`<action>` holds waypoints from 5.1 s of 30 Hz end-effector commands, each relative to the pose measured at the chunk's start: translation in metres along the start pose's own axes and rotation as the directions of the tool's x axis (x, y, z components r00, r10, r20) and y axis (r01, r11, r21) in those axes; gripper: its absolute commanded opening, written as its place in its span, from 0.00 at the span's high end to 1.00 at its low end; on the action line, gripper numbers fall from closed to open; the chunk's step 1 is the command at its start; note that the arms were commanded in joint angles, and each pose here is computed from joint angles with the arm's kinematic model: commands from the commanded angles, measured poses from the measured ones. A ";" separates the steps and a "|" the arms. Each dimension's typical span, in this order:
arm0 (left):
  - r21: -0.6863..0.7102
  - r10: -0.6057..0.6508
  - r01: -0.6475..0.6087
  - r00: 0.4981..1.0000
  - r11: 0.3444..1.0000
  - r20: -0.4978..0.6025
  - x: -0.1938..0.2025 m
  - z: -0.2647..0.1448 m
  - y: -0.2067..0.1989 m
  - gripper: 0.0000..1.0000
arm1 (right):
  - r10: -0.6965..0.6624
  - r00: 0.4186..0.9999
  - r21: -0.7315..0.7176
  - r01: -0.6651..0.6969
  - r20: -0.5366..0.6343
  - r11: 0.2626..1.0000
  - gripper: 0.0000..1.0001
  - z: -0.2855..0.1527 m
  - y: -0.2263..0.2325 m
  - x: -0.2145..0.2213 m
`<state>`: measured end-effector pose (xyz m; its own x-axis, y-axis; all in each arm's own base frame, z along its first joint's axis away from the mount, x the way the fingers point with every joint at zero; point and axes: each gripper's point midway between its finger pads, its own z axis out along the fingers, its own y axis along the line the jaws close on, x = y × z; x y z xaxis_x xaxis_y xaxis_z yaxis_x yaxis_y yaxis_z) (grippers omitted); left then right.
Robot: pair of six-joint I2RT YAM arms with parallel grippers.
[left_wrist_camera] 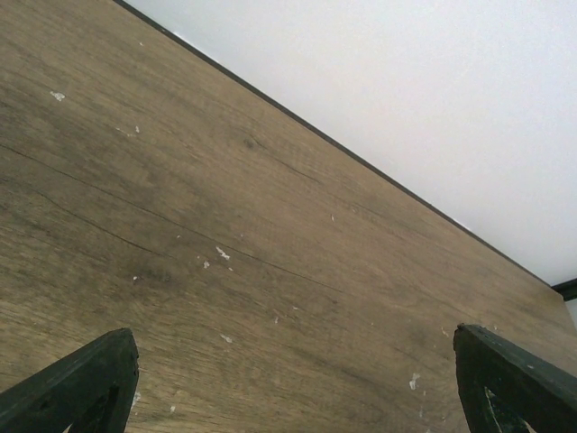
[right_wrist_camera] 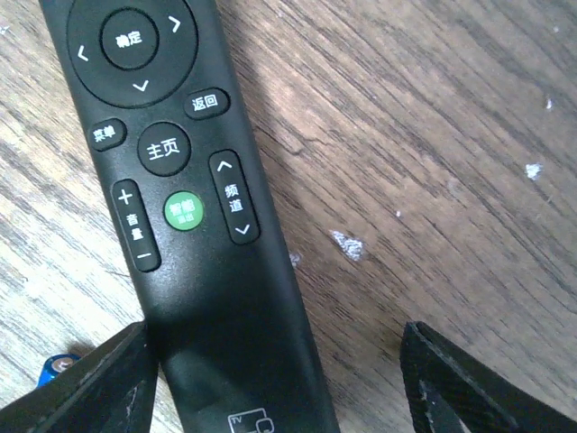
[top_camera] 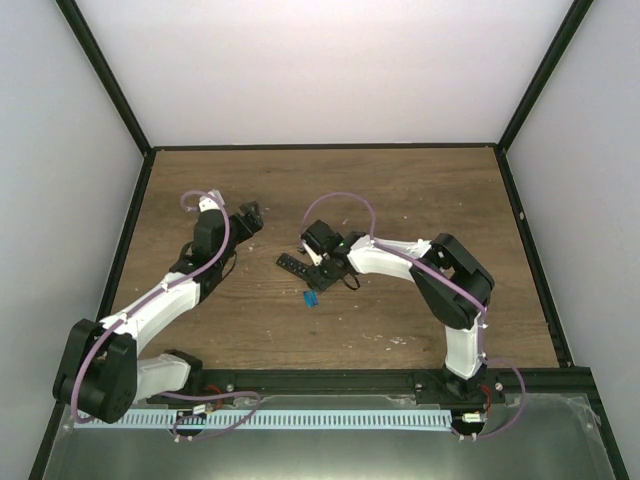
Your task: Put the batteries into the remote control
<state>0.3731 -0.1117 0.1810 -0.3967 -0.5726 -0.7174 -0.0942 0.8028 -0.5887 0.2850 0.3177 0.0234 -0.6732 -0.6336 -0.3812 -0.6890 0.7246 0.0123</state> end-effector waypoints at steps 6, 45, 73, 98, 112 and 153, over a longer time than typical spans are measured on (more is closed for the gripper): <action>0.000 0.005 -0.005 1.000 1.000 0.009 0.000 -0.002 0.001 0.04 | -0.046 0.996 0.017 0.048 -0.072 0.999 0.40 0.015 0.002 0.018; 0.034 -0.218 0.226 0.963 0.973 -0.156 0.034 0.012 -0.007 0.06 | 0.050 0.988 0.002 -0.050 0.149 0.999 0.75 -0.069 0.012 -0.059; 0.189 -0.265 0.321 0.926 0.928 -0.268 0.048 0.015 -0.042 0.23 | 0.093 0.938 -0.165 -0.038 0.335 0.986 0.75 -0.125 0.039 -0.121; 0.323 -0.141 0.241 0.942 0.915 -0.303 0.054 0.013 -0.065 0.90 | 0.115 0.926 -0.105 -0.083 0.358 0.991 0.63 -0.129 0.026 -0.127; 0.497 -0.050 0.190 0.959 0.847 -0.280 0.037 -0.001 -0.073 0.91 | 0.180 0.873 -0.242 -0.074 0.453 0.967 0.18 -0.169 0.003 -0.112; 0.875 0.093 0.234 0.950 0.423 -0.299 0.018 -0.085 -0.139 0.95 | 0.154 0.913 -0.769 0.217 0.378 0.602 0.62 -0.194 0.079 -0.084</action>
<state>0.3087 -0.2185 0.2743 -0.6842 -0.4260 -0.5919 0.6231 0.0802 -0.7780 0.2323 0.3696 0.2142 -0.6566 -0.3828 -0.6499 -0.7357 0.1350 0.6637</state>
